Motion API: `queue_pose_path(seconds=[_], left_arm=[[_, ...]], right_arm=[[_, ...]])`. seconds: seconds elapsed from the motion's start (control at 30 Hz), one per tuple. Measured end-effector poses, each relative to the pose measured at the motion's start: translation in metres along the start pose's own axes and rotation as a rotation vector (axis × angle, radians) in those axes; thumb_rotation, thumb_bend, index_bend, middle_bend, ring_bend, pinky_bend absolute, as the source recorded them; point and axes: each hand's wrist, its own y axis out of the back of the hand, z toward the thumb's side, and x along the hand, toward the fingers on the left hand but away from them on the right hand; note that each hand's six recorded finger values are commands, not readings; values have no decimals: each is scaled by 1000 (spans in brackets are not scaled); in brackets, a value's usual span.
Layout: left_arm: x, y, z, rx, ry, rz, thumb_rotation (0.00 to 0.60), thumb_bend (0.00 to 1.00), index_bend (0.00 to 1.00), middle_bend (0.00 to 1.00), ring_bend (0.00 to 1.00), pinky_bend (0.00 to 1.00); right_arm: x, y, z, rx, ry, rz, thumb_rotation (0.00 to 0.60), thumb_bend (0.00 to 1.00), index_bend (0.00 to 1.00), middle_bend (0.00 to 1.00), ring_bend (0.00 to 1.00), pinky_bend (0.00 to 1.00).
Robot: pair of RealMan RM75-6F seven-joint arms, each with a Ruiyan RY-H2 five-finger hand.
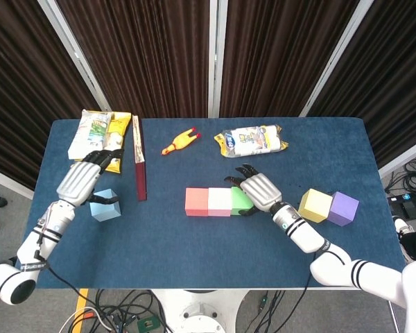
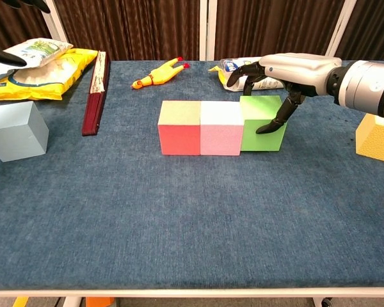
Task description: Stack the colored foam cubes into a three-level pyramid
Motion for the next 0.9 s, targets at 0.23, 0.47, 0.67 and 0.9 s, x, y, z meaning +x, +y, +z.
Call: queue_pose_path(seconds=[0.23,0.47,0.67,0.9], left_arm=[[0,-1,1,2,-5,-3,600,98,87,177,97,140],[1,-2,3,1,-9,-6,600,97,87,177,98,140],[1,-3,1,-3,-3,-6,600,98,87,177,98,140],[1,-3,-1,-7,0,-7,600,98,87,177,97,140]], right_arm=[[9,2,-7,-2,-14,-1,600,79,174,401,73,0],[6,-2,-4,-12,-10,8,600,78,174,399,73,0],[2,-4,-1,-8,-6,14,600,77,169,389,72,0],[0,-2,-1,4,-7,12,600,78,169,387,72,0]])
